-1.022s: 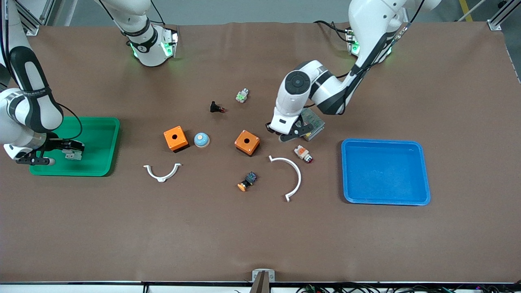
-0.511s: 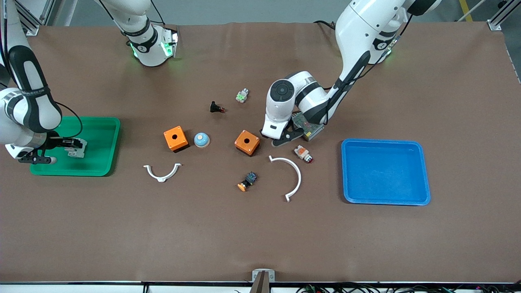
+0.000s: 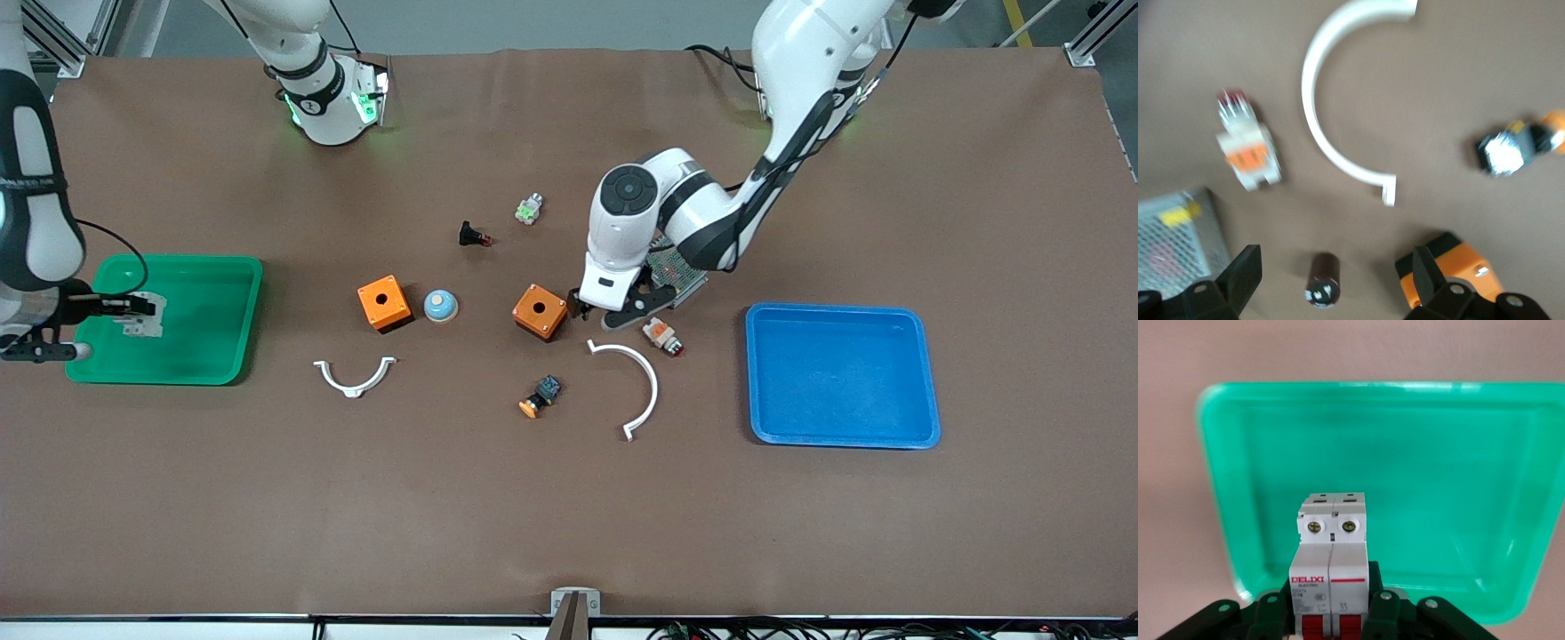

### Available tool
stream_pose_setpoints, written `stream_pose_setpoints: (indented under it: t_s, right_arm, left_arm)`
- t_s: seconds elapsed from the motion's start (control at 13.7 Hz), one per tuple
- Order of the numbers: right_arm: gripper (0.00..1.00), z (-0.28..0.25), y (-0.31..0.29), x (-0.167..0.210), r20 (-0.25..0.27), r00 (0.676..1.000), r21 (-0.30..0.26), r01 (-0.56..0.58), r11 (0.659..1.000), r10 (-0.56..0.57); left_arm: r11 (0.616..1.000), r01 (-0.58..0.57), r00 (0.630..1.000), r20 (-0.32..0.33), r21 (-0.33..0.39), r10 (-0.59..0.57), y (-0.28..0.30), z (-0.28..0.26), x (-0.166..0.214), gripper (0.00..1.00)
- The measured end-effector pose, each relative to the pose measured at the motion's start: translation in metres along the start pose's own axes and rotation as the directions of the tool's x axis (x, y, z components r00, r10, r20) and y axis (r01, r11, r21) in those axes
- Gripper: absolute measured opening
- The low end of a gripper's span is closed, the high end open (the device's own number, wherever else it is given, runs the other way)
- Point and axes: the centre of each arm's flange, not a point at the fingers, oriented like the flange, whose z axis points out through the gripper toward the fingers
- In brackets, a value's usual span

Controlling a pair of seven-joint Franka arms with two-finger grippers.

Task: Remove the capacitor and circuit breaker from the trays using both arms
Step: 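Set the capacitor beside the grey box while the right gripper lifts the breaker, then carry the breaker toward the orange block while the left gripper withdraws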

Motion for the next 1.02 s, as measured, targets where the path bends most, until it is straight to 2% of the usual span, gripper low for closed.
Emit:
stream_pose_setpoints:
  t_s: [0.22, 0.36, 0.51, 0.66, 0.8, 1.02]
  right_arm:
    - [0.4, -0.077, -0.078, 0.008, 0.012, 0.999, -0.029, -0.037, 0.999, 0.038]
    - [0.4, -0.104, -0.141, 0.017, 0.018, 0.998, -0.053, -0.057, 0.997, 0.058]
    - [0.4, -0.106, -0.204, 0.026, 0.011, 0.996, -0.069, -0.086, 0.994, 0.087]
    - [0.4, -0.095, -0.279, 0.032, 0.011, 0.994, -0.039, -0.107, 0.994, 0.107]
    - [0.4, -0.087, -0.323, 0.036, -0.012, 0.991, -0.025, -0.134, 0.991, 0.134]
    - [0.4, -0.06, -0.39, 0.044, -0.052, 0.989, -0.034, -0.142, 0.989, 0.14]
  left_arm:
    - [0.991, -0.124, 0.99, -0.063, 0.047, 0.127, -0.029, -0.094, 0.072, 1.0]
    - [0.98, -0.177, 0.98, -0.075, 0.087, 0.184, -0.051, -0.141, 0.107, 1.0]
    - [0.964, -0.237, 0.967, -0.07, 0.12, 0.246, -0.068, -0.181, 0.132, 1.0]
    - [0.933, -0.326, 0.94, -0.052, 0.15, 0.337, -0.091, -0.226, 0.16, 1.0]
    - [0.916, -0.378, 0.922, -0.031, 0.132, 0.385, -0.116, -0.255, 0.18, 1.0]
    - [0.893, -0.435, 0.899, 0.0, 0.113, 0.438, -0.171, -0.298, 0.206, 1.0]
